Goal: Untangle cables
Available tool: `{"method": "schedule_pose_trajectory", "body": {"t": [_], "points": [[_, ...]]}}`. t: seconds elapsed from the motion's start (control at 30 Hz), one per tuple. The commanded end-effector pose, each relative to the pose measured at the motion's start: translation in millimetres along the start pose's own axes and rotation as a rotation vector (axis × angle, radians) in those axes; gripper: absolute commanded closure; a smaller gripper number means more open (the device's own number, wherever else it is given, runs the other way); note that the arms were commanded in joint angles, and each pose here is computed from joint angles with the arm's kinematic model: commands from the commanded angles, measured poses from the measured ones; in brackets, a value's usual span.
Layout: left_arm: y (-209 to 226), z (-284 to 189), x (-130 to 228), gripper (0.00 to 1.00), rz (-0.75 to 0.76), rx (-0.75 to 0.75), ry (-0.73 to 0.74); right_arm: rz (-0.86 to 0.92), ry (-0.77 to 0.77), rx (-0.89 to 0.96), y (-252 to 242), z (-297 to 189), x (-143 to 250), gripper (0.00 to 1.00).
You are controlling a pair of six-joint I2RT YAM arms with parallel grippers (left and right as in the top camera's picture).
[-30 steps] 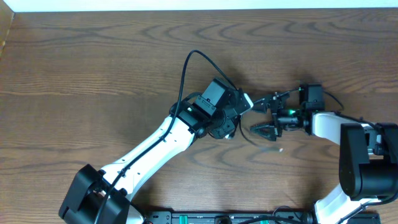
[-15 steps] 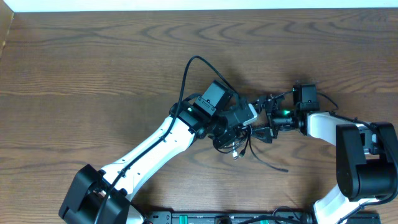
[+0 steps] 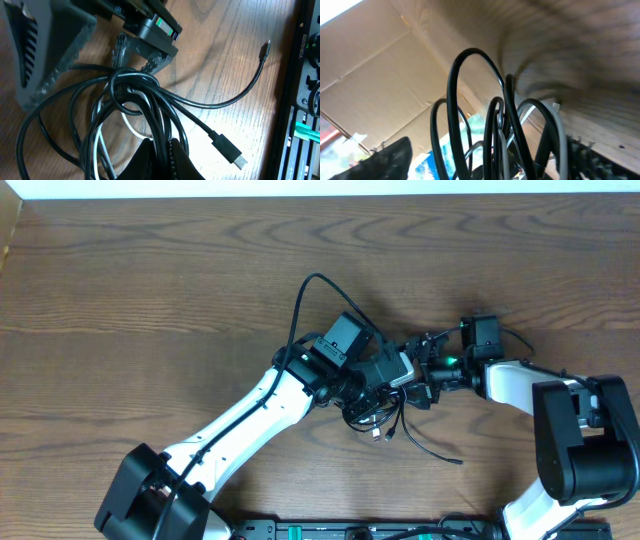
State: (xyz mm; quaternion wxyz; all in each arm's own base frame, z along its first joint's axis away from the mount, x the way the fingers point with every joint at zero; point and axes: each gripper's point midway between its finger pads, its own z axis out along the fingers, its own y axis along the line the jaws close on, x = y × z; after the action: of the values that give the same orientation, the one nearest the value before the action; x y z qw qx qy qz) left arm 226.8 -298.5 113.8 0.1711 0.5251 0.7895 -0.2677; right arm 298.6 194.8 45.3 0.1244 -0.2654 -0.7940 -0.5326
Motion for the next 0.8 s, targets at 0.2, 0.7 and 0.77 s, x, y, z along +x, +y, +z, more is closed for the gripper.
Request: {"method": "schedule_pose_trajectory", "body": {"t": [0.2, 0.7, 0.77], "points": [[-5.2, -1.5, 1.3, 0.92, 0.007, 0.027, -0.004, 0.011, -0.017, 0.021, -5.4, 2.6, -1.7, 0.76], [-16.5, 6.7, 29.4, 0.92, -0.03, 0.066, 0.079, -0.216, -0.142, 0.138, -20.7, 6.8, -21.9, 0.94], [-21.0, 10.9, 37.6, 0.92, -0.033, 0.077, 0.101, -0.29, -0.139, 0.145, -21.0, 6.8, -22.4, 0.94]]}}
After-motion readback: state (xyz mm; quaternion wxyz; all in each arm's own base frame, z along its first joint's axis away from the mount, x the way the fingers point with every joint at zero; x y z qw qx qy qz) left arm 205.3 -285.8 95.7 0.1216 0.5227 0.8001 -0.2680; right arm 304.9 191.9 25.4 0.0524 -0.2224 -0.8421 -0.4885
